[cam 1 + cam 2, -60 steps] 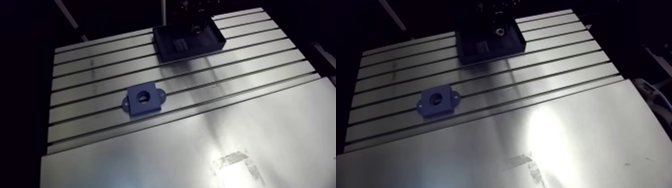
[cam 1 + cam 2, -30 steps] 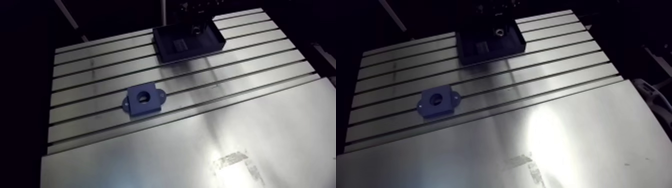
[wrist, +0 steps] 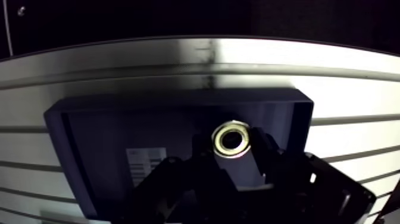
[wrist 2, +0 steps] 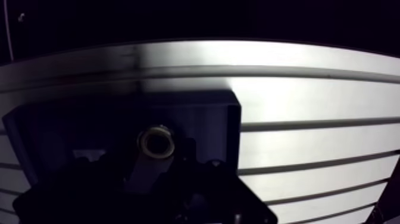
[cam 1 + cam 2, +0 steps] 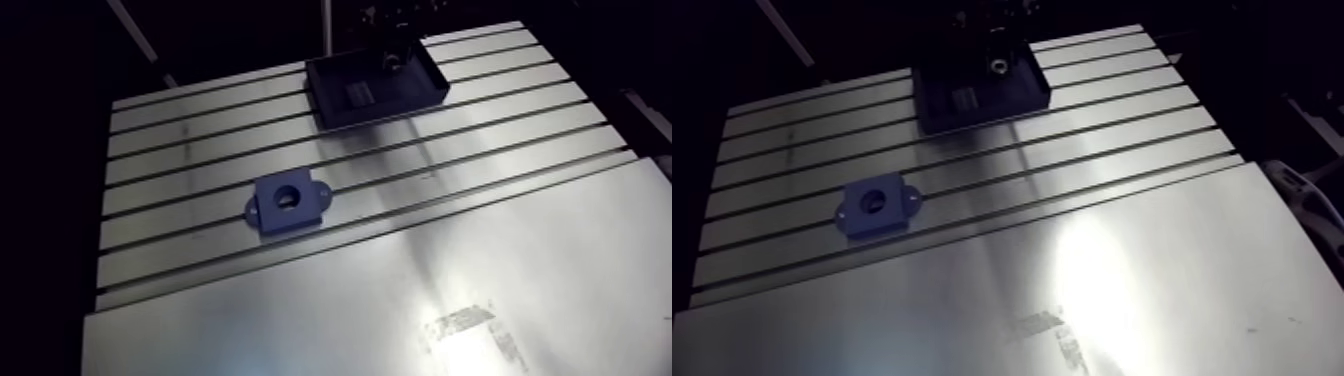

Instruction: Pick up the bearing and press it into the housing until flush.

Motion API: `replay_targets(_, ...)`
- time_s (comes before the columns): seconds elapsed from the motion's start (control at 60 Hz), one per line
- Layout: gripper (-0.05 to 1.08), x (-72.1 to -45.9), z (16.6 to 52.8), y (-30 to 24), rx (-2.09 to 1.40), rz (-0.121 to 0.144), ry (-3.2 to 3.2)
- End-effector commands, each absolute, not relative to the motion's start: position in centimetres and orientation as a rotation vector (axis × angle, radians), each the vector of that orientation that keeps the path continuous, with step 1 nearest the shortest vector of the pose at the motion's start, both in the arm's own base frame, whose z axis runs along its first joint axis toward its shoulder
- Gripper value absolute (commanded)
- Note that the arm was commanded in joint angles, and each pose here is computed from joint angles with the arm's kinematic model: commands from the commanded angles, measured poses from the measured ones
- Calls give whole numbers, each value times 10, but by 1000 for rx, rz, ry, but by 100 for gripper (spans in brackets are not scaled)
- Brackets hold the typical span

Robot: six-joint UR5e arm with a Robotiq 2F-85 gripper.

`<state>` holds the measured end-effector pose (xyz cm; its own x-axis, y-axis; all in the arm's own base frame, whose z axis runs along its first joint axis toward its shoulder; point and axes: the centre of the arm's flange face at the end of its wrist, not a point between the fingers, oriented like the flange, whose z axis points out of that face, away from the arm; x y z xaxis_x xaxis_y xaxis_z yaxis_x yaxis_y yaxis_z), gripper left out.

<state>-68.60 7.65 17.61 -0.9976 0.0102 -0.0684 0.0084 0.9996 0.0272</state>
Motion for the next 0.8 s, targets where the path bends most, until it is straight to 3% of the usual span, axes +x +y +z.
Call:
replay_targets(0.017, 59, -680, 194, 75, 14, 44, 3090)
replay_targets(0.267, 60, -654, 250, 61, 4, 59, 3121)
replay_targets(0.8, 63, -601, 296, -32, 51, 54, 3110)
